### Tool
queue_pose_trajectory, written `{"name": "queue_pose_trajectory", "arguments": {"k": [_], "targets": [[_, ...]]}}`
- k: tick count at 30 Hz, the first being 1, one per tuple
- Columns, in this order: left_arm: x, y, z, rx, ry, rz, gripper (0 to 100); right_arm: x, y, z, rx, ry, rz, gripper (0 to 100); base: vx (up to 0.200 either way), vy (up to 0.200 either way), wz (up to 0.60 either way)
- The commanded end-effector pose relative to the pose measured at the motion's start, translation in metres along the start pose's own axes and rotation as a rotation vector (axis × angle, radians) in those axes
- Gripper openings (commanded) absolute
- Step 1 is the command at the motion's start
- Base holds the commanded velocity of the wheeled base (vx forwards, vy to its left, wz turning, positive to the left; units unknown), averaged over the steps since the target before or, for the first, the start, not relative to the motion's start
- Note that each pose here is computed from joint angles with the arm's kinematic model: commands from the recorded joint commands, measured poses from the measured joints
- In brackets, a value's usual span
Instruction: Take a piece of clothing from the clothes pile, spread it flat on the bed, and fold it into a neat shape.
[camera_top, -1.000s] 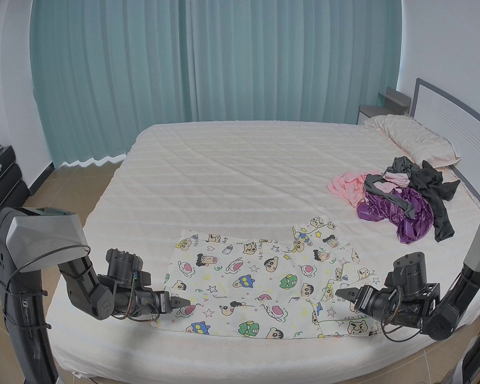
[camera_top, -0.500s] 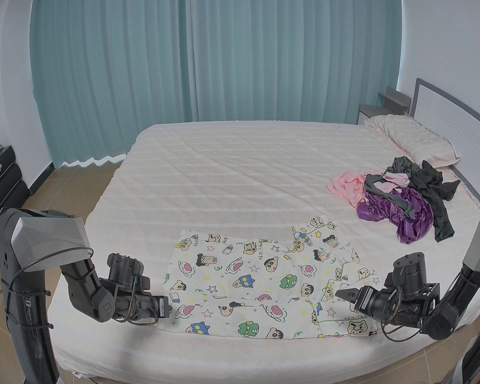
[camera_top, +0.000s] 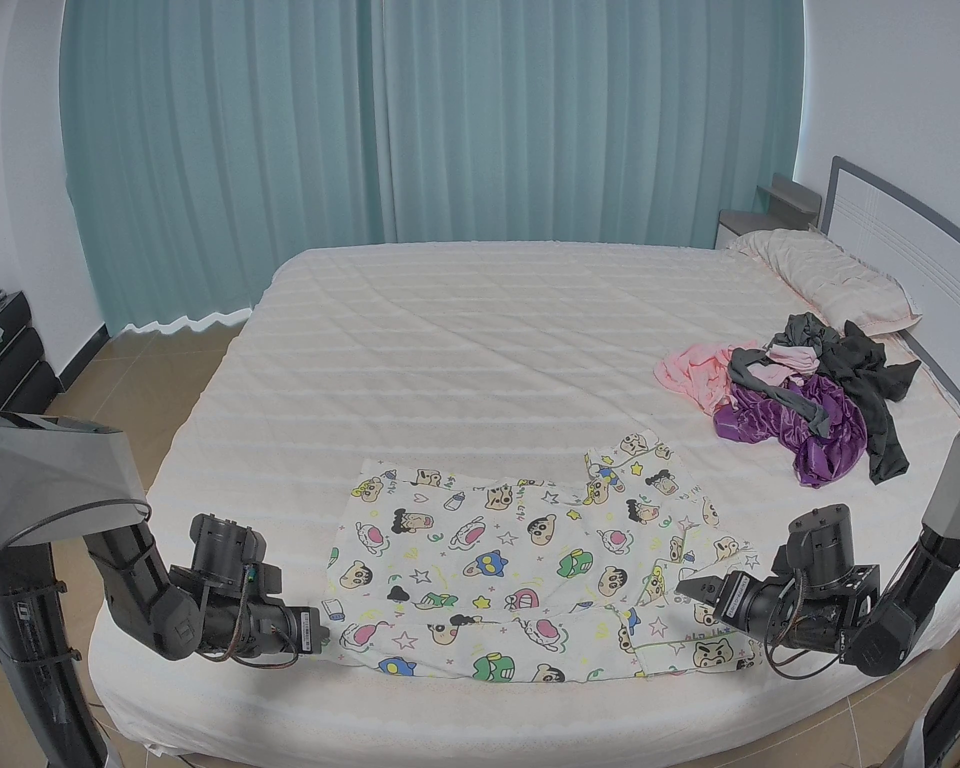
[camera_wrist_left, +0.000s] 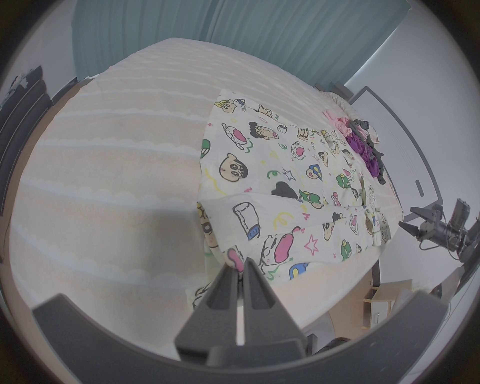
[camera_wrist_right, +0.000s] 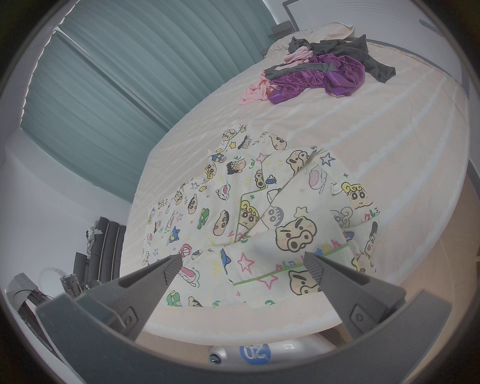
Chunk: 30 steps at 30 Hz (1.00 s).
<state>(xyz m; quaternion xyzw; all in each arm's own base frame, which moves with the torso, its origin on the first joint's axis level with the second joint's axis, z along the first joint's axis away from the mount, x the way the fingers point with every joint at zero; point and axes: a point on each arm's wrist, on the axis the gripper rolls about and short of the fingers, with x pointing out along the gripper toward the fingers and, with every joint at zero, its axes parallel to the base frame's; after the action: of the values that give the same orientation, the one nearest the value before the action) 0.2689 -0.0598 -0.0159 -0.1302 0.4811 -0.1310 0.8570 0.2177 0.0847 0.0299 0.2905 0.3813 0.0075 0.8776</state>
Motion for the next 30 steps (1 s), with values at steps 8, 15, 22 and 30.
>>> {"name": "queue_pose_trajectory", "arguments": {"k": [8,15,22,30], "targets": [[-0.006,0.002,-0.007,-0.031,0.012,0.005,0,0.011,-0.033,0.022,-0.078,-0.036,-0.080,100,0.000,0.000,0.00],[0.002,0.002,-0.005,-0.037,0.017,0.004,0,0.030,-0.077,0.028,-0.207,0.113,-0.041,100,0.000,0.000,0.00],[0.012,0.001,0.006,-0.077,-0.009,-0.004,0,0.053,-0.104,0.021,-0.306,0.167,0.010,100,0.000,0.000,0.00],[0.018,0.001,0.010,-0.106,-0.013,-0.006,0,0.069,-0.105,0.015,-0.321,0.179,0.136,100,0.000,0.000,0.00]]}}
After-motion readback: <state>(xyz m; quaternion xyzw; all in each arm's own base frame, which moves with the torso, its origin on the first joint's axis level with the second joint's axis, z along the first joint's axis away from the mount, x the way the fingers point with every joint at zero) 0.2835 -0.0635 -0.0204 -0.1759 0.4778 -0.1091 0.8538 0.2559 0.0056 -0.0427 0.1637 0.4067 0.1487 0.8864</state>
